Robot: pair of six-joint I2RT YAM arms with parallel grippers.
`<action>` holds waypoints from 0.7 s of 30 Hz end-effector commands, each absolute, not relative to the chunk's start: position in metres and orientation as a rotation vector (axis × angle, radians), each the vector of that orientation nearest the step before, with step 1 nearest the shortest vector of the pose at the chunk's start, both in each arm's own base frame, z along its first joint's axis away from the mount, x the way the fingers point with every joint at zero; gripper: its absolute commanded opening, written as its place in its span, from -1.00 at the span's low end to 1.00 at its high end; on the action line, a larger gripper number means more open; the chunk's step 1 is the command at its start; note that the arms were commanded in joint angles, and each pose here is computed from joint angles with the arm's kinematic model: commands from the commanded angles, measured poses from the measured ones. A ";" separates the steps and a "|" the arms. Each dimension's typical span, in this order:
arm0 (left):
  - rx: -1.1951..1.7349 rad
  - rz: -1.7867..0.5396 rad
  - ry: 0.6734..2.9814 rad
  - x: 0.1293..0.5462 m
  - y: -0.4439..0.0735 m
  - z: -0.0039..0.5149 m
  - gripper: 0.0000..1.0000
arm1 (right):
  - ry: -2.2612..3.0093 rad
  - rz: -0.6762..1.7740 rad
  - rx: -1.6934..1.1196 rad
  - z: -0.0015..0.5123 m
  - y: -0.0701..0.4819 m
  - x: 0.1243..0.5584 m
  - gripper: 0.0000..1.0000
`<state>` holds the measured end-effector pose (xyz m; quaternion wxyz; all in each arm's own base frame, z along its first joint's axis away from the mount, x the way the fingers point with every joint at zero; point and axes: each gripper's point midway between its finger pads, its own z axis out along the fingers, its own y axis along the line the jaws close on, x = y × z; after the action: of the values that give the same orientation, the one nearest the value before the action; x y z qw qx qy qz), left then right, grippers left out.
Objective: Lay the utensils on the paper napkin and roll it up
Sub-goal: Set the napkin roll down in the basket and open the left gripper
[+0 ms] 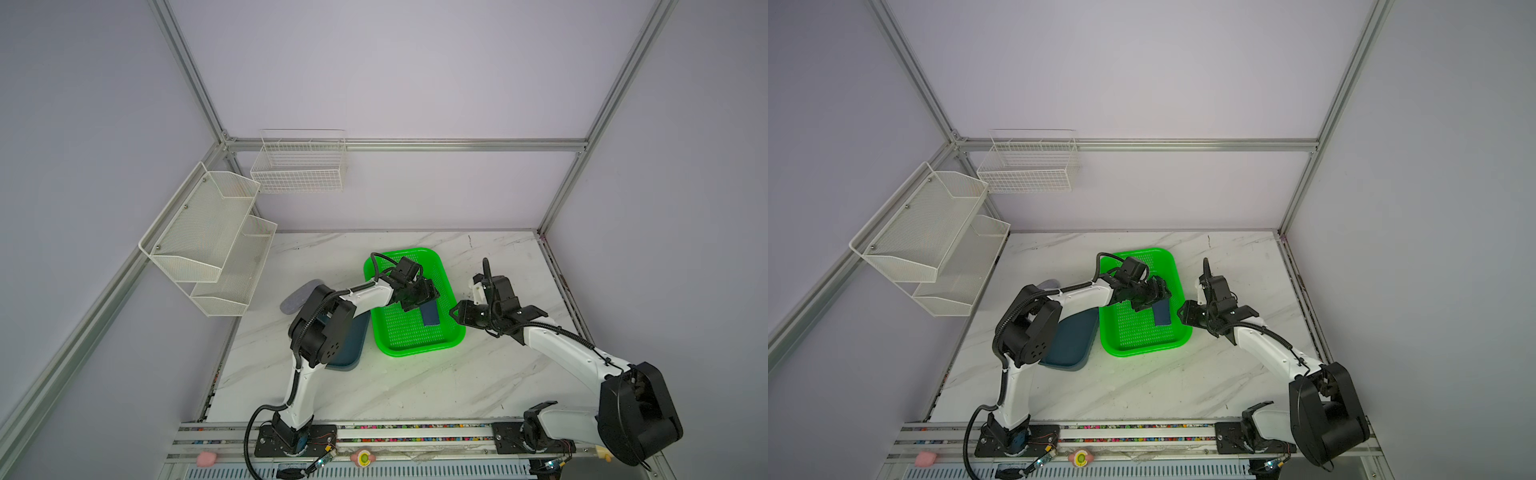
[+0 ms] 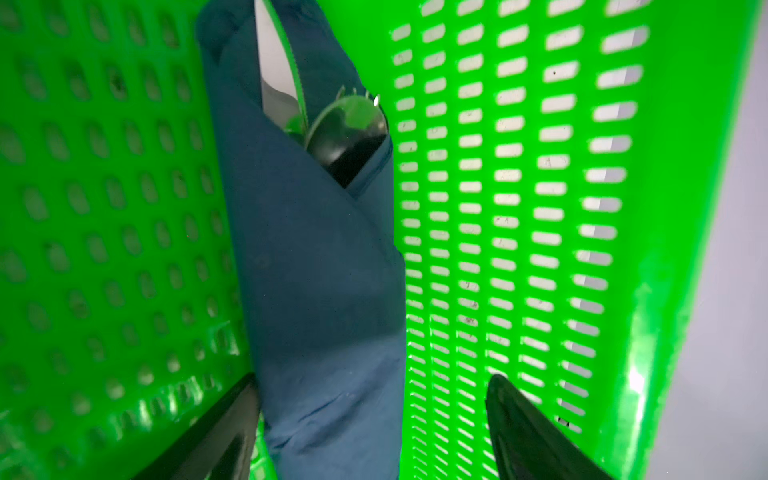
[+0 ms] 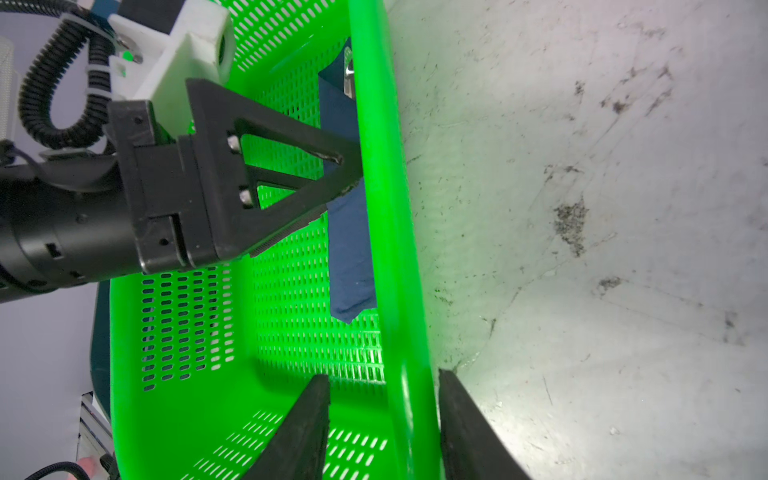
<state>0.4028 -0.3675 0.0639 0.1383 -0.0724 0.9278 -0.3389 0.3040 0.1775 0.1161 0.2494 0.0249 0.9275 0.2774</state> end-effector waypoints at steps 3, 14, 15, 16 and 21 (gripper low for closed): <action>-0.211 -1.003 2.713 0.389 -0.373 0.060 0.64 | 2.537 0.750 0.031 0.117 0.179 0.304 -0.08; -0.224 -1.102 2.693 0.387 -0.387 0.061 0.59 | 2.541 0.859 -0.043 0.120 0.191 0.292 -0.13; -0.228 -1.113 2.692 0.386 -0.388 0.061 0.59 | 2.538 0.882 -0.053 0.121 0.193 0.290 -0.14; -0.228 -1.116 2.691 0.386 -0.388 0.061 0.59 | 2.541 0.888 -0.053 0.121 0.193 0.290 -0.14; -0.230 -1.057 2.660 0.384 -0.376 0.069 0.65 | 2.559 0.747 0.011 0.119 0.177 0.295 -0.05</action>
<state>0.3926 -0.3801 0.0625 0.1252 -0.0818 0.9191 -0.3646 0.2933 0.1844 0.1125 0.2241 0.0002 0.9290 0.2945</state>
